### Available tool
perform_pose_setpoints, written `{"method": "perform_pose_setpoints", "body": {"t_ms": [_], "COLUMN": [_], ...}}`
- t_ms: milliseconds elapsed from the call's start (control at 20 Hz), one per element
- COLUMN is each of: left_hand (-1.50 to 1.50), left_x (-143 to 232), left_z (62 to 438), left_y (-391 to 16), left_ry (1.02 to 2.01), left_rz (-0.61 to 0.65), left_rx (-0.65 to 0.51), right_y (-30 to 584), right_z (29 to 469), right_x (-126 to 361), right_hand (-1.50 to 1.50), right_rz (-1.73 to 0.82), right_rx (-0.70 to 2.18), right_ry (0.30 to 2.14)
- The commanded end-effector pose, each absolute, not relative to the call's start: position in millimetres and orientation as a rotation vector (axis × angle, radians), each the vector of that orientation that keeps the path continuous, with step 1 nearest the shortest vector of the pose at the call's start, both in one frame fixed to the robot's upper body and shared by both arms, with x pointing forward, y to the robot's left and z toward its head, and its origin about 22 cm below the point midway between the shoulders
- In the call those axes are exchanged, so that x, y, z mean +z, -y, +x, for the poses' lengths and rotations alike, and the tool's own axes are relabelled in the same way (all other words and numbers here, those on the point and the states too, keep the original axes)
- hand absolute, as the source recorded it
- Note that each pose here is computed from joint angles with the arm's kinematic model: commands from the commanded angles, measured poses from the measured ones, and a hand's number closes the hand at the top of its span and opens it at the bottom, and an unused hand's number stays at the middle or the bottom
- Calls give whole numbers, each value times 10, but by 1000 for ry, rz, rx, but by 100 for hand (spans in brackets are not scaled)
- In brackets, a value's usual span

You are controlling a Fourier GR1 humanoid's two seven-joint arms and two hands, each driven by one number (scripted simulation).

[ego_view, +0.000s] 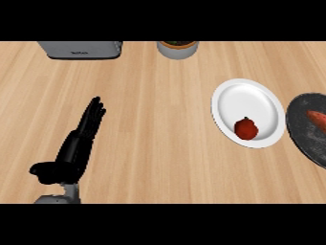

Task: Pick the sweet potato from the plate and place it in the pan

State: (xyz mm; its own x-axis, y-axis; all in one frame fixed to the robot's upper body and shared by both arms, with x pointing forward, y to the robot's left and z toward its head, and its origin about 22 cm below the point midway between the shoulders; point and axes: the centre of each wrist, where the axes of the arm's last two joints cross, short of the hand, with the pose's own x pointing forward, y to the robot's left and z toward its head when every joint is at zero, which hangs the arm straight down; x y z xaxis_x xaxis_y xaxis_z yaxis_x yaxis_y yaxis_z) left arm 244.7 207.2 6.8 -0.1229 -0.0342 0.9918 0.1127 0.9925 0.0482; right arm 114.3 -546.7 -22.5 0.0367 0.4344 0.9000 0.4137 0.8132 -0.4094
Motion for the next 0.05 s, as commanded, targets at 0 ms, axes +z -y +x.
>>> {"method": "perform_pose_setpoints", "body": {"t_ms": [0], "left_hand": [0], "left_x": [24], "left_z": [2503], "left_y": [-2021], "left_ry": [1699], "left_rz": [-55], "left_rx": [-110], "right_y": [5519], "right_z": [1186], "right_x": [-175], "right_hand": [-150], "right_rz": [-755], "right_rx": [74], "right_ry": [1581]}}
